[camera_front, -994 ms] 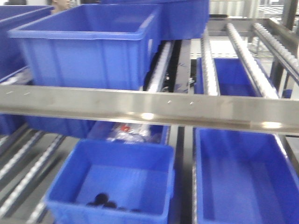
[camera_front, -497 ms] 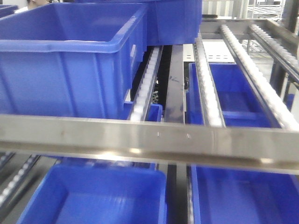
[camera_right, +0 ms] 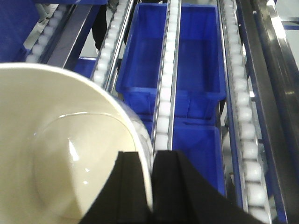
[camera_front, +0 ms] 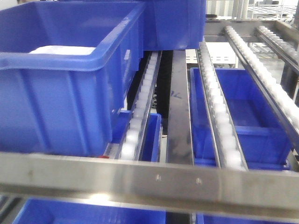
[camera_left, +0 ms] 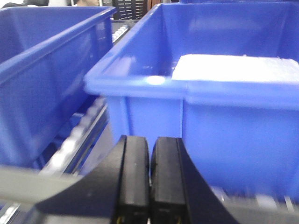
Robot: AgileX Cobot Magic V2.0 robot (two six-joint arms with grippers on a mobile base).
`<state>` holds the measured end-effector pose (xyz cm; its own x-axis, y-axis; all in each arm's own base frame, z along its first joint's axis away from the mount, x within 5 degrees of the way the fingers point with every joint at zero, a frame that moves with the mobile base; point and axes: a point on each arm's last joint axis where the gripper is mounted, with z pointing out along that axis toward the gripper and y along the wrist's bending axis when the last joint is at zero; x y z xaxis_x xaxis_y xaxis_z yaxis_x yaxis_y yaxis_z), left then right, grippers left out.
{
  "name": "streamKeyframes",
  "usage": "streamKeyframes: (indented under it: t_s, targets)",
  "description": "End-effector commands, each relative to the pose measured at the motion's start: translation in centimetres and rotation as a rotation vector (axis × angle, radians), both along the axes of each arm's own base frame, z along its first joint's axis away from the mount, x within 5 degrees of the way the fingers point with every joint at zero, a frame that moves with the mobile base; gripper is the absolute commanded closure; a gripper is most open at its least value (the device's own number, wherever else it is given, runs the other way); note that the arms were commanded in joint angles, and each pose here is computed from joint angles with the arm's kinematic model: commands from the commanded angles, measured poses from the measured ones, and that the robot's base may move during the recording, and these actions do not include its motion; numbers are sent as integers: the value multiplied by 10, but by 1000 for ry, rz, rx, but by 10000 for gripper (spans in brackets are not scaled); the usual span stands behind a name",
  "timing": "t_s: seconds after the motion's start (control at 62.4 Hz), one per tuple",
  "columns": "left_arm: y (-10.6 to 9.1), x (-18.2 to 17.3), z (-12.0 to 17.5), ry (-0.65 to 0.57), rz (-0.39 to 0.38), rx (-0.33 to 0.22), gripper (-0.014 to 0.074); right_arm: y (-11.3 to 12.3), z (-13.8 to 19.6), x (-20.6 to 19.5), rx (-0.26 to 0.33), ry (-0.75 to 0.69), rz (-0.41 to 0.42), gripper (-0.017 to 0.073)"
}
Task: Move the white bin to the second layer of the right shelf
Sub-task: 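Drive up to the roller shelf and stop in front of it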
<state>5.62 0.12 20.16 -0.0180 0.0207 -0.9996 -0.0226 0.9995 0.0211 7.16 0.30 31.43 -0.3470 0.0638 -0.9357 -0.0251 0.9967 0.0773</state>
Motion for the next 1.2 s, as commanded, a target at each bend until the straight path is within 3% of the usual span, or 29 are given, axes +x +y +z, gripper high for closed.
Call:
streamKeyframes:
  t_s: [0.0, 1.186]
  targets:
    - [0, 0, -1, -73, 0, -11, 509, 0, 18, 2, 5, -123, 4, 504]
    - [0, 0, -1, -73, 0, -11, 509, 0, 17, 2, 5, -119, 3, 504]
